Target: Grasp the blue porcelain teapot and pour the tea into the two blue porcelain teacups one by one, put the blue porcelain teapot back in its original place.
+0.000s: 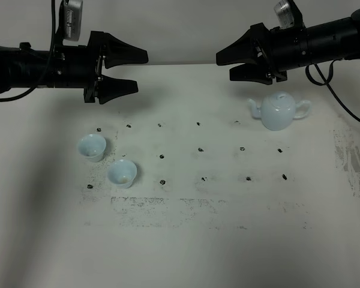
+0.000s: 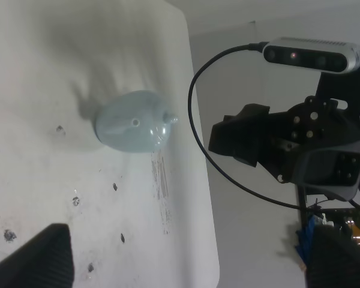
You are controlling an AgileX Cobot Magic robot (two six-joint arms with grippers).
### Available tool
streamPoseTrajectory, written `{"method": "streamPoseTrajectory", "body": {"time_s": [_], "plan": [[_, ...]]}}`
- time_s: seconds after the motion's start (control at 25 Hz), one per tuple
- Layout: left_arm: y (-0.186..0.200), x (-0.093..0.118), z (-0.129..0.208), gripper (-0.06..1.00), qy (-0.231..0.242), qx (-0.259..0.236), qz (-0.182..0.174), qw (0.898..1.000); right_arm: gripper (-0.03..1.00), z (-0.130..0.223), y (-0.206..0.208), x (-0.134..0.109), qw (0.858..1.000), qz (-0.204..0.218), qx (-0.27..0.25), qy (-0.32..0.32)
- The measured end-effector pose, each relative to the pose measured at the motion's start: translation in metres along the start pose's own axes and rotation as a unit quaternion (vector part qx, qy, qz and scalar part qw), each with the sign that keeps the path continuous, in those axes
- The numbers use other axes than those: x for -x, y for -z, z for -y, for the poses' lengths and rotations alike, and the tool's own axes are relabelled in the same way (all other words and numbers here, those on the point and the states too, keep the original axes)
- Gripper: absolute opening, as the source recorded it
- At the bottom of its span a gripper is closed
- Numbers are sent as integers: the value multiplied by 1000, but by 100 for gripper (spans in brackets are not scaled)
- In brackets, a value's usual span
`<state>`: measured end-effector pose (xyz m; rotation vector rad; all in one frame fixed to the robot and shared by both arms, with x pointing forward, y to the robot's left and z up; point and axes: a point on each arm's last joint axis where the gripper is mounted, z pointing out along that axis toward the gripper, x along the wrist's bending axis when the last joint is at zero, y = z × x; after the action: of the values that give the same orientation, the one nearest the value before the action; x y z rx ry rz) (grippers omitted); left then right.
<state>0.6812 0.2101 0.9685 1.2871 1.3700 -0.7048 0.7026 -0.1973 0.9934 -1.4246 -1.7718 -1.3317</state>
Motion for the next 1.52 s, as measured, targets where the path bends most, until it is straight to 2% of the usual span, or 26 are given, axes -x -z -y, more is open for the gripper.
{"method": "streamPoseTrajectory", "body": {"time_s": [1.52], "plan": [[0, -1, -1, 75, -1, 4, -3, 1000, 58, 0, 0, 0, 1000, -1, -1, 0]]}}
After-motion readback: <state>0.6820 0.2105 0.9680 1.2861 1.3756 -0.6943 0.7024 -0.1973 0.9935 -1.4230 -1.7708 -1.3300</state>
